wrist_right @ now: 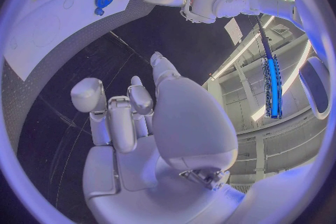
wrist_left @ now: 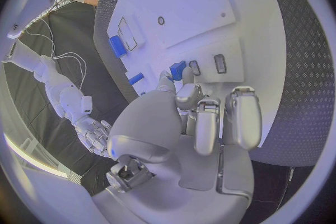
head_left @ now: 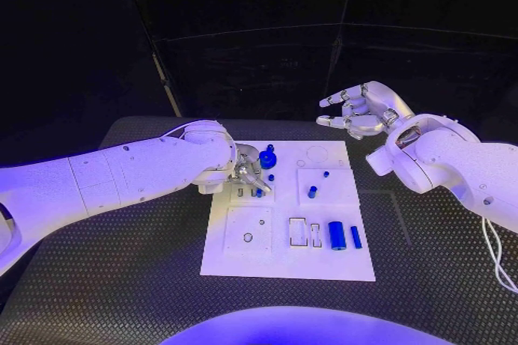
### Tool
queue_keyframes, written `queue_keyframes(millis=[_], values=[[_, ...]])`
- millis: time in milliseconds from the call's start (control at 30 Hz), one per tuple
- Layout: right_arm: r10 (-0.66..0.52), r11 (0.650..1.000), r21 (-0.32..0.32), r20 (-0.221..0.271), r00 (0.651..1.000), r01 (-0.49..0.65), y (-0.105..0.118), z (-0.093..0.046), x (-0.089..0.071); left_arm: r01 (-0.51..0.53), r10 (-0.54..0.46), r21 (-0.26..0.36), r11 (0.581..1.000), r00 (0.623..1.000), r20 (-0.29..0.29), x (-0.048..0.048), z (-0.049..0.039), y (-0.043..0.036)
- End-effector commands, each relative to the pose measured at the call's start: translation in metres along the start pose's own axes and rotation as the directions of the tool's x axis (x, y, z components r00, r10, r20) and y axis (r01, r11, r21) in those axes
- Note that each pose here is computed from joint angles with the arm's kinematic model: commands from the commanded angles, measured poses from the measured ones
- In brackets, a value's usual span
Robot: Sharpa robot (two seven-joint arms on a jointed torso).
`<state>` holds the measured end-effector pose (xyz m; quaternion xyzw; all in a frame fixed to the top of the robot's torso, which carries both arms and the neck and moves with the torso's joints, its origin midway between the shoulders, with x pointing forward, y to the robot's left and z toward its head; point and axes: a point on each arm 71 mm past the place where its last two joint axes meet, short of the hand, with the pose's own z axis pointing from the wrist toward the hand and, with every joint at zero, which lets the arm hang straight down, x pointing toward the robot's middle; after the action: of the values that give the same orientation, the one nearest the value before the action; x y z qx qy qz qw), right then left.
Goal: Assemble the parts on the task board
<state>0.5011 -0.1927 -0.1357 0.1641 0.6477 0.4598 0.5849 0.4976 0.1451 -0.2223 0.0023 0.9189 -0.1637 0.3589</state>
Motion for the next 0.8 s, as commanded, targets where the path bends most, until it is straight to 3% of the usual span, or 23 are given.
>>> queue_keyframes(millis=[33,400,800], values=[[0.000,1.000,-0.009,-0.021,1.000,0.000,0.0021,0.0011,0.0015,0.018,-0.018,0.008,1.000,1.000,-0.025,0.0010,0.0000,-0.0014],[-0.001,1.000,-0.007,-0.022,1.000,0.001,0.0006,0.0021,0.0012,0.059,-0.059,0.015,0.998,0.998,-0.012,0.0000,-0.0008,-0.0004],[-0.005,1.000,0.002,-0.018,1.000,0.005,-0.0028,0.0026,-0.0011,0.150,-0.151,0.035,0.988,0.987,0.058,-0.0026,-0.0081,0.0043]])
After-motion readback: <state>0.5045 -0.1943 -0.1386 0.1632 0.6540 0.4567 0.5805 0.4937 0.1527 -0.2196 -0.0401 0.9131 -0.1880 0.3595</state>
